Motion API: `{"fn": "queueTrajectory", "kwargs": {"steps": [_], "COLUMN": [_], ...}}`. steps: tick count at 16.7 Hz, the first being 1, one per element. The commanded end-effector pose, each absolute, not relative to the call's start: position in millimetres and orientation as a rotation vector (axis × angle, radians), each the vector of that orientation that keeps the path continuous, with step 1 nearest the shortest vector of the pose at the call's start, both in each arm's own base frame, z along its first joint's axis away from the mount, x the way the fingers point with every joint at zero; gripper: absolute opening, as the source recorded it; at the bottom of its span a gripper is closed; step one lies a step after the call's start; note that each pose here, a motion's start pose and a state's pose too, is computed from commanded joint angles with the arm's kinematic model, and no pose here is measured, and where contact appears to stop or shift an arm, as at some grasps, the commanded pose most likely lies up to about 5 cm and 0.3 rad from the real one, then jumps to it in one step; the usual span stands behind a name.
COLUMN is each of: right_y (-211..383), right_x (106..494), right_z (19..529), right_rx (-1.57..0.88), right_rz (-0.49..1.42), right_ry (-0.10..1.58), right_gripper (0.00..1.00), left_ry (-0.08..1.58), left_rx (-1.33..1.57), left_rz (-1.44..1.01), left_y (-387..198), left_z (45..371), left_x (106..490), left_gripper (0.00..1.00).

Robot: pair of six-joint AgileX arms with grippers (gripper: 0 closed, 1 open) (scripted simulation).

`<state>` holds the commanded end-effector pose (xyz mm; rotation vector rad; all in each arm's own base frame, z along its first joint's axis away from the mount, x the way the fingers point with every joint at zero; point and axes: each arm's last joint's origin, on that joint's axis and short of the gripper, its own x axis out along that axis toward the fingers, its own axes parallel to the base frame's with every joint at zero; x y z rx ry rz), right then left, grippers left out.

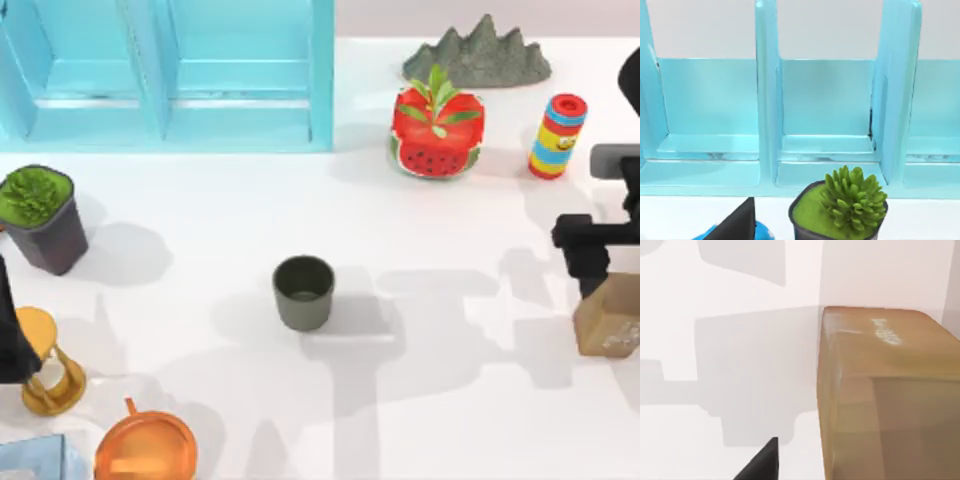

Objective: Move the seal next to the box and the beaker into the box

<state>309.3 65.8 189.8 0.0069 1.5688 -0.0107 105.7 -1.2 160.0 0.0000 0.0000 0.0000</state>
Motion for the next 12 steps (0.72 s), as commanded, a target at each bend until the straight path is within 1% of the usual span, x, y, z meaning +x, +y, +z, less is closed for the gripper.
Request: {"fn": "queueTrajectory", "kwargs": {"steps": [8,10,12], "right_y": [66,67,67], "right_x": [309,312,315], "right_z": [191,199,219], "right_rx": [0.006,0.007,0.01], "right_rz": [-0.01,-0.01,-0.014], "right_ry": [1.569,1.57,1.57], "right_gripper": [1.0,1.0,1.0], "left_ry": [0.0,0.0,0.0], "left_rx": [0.0,0.0,0.0], "left_rz": [0.0,0.0,0.0], "left_y": [-1,-1,-1], "left_z": [160,160,160], "left_x": [106,106,106], "left_gripper": [1.0,1.0,1.0]}}
